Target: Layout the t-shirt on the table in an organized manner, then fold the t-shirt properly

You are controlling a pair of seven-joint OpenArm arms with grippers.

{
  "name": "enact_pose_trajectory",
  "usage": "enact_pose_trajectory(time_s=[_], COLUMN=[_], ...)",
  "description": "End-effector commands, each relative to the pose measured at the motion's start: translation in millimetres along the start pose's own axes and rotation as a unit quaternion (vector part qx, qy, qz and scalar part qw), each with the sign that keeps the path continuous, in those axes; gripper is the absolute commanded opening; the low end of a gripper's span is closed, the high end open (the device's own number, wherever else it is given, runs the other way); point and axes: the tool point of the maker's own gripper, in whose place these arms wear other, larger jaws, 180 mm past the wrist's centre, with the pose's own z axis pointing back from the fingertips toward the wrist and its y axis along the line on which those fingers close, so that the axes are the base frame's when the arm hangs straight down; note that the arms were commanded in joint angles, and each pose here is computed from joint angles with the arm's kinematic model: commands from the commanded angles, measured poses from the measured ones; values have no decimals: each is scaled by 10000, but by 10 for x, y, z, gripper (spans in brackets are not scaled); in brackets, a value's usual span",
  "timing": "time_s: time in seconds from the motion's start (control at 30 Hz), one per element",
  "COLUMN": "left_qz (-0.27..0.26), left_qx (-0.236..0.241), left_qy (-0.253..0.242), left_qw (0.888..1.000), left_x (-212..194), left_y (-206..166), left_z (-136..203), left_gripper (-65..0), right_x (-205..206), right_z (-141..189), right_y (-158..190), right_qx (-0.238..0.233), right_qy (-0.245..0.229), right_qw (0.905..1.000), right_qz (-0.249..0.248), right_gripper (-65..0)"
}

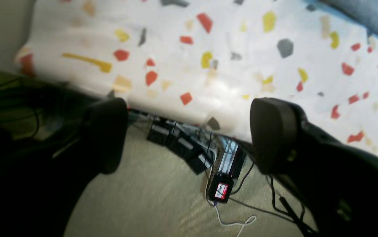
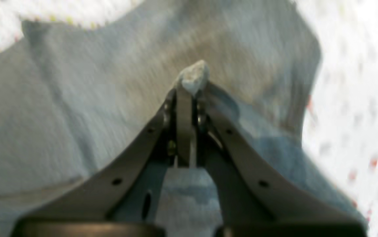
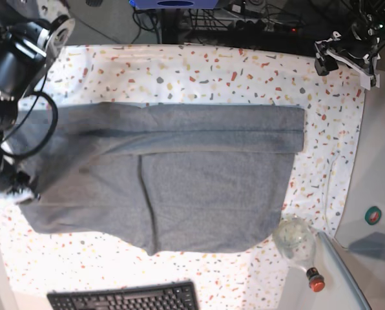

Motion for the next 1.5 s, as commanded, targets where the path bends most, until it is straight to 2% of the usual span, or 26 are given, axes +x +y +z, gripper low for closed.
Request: enact_pose_trajectory(time_s=[0.0, 0.2, 0.3, 0.4, 0.43, 0.5, 0.67, 0.77, 0.83, 0.9, 1.07, 1.1, 1.17, 1.27, 1.37, 1.43, 1.47], left_qz=[-38, -51, -34, 97, 153, 232, 501, 256, 89, 70, 155, 154, 224, 296, 302, 301, 297], left_qx=[-23, -29, -57, -137, -173, -230, -520, -886, -1118, -1195, -1350, -1384, -1397, -1392, -1404, -1407, -1407], left_qy=[-241, -229, -283, -302, -313, -324, -349, -284, -496, -579, -354, -346, -303, -233, -250, -250, -257], left_qw=[9997, 9997, 9996, 9994, 9992, 9989, 9968, 9953, 9924, 9911, 9901, 9896, 9895, 9895, 9893, 9893, 9893], left_x=[144, 142, 191, 206, 221, 258, 327, 370, 439, 443, 285, 297, 274, 227, 265, 271, 276], left_y=[11, 3, -32, -69, -89, -132, -360, -682, -898, -1007, -1136, -1167, -1172, -1161, -1173, -1176, -1176], left_z=[32, 25, -10, -77, -115, -193, -405, -547, -596, -635, -744, -765, -795, -825, -836, -838, -836], left_gripper=[-97, -97, -97, -97, -97, -97, -97, -97, -97, -97, -105, -132, -232, -390, -545, -638, -650], right_x=[270, 440, 320, 169, 122, 57, -28, -115, -171, -239, -408, -432, -508, -639, -787, -961, -1001], right_z=[31, -170, -176, -145, -105, -5, 321, 501, 604, 661, 716, 732, 762, 819, 888, 838, 813], right_y=[-22, 90, 44, -5, -43, -60, -134, -205, -270, -312, -440, -461, -565, -869, -1227, -1325, -1364], right_qx=[-3, 217, 173, 124, 76, 5, -235, -396, -508, -573, -681, -696, -795, -974, -1042, -974, -967], right_qy=[-281, -320, -184, -96, -111, -211, -515, -576, -592, -561, -640, -711, -768, -877, -1023, -933, -864], right_qw=[9996, 9990, 9995, 9997, 9998, 9998, 9979, 9962, 9951, 9946, 9931, 9925, 9920, 9911, 9816, 9763, 9760], right_qz=[38, -204, -204, -178, -125, -17, 315, 521, 601, 657, 703, 714, 617, -218, -1227, -1695, -1752], right_gripper=[-650, -650, -650, -371, -297, -213, -207, -209, -209, -209, -209, -210, -210, -203, -203, -203, -203])
